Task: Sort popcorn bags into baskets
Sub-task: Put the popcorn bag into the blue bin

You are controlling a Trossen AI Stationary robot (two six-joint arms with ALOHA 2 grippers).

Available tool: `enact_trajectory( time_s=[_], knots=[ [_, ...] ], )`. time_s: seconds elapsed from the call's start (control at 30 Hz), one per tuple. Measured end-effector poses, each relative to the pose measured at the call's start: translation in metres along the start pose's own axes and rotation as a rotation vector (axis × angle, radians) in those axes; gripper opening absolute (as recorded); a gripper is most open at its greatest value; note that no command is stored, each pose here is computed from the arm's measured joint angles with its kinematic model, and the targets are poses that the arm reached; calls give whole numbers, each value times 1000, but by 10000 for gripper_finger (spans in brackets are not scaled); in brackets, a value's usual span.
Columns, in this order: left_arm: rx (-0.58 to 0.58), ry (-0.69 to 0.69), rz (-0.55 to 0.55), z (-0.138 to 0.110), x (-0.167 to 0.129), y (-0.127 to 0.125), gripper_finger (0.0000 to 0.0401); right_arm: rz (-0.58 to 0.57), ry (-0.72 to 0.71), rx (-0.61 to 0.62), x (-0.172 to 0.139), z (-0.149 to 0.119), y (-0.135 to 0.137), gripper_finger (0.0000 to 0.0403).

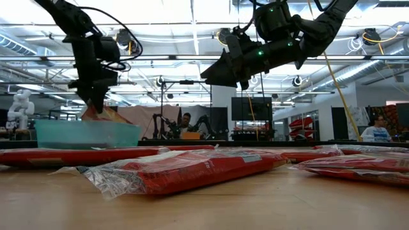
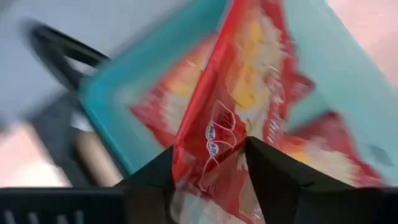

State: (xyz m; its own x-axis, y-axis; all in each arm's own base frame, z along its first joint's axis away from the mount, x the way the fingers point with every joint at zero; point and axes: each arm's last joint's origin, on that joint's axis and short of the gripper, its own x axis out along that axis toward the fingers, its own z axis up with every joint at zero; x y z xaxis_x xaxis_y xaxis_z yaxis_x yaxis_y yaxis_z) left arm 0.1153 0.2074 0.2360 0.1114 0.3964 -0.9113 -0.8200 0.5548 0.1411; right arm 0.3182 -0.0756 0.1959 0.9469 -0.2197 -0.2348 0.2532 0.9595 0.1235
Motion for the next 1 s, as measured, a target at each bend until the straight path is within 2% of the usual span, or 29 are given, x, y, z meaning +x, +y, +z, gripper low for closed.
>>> enact_trajectory(
  time_s=[0.13,0.2,0.37,0.5,0.6,0.73,0.83,1.0],
  knots=[
    [78,-60,179,8,-2,-5,199,0,0,0,0,0,0,176],
    [93,-84,222,11,-3,-8,216,0,0,0,0,0,0,176],
    [108,-102,246,13,-4,-10,253,0,0,0,0,0,0,176],
    [102,-111,234,14,-4,-14,260,0,0,0,0,0,0,176],
    [108,-64,144,8,-5,-24,242,0,1,0,0,0,0,176],
    [146,9,-39,-5,-2,-45,190,0,1,0,0,0,0,176],
    [153,28,-47,-13,6,-54,143,0,1,-6,0,0,0,176],
    [73,46,-16,-22,24,-56,81,0,1,-7,0,0,0,176]
  ],
)
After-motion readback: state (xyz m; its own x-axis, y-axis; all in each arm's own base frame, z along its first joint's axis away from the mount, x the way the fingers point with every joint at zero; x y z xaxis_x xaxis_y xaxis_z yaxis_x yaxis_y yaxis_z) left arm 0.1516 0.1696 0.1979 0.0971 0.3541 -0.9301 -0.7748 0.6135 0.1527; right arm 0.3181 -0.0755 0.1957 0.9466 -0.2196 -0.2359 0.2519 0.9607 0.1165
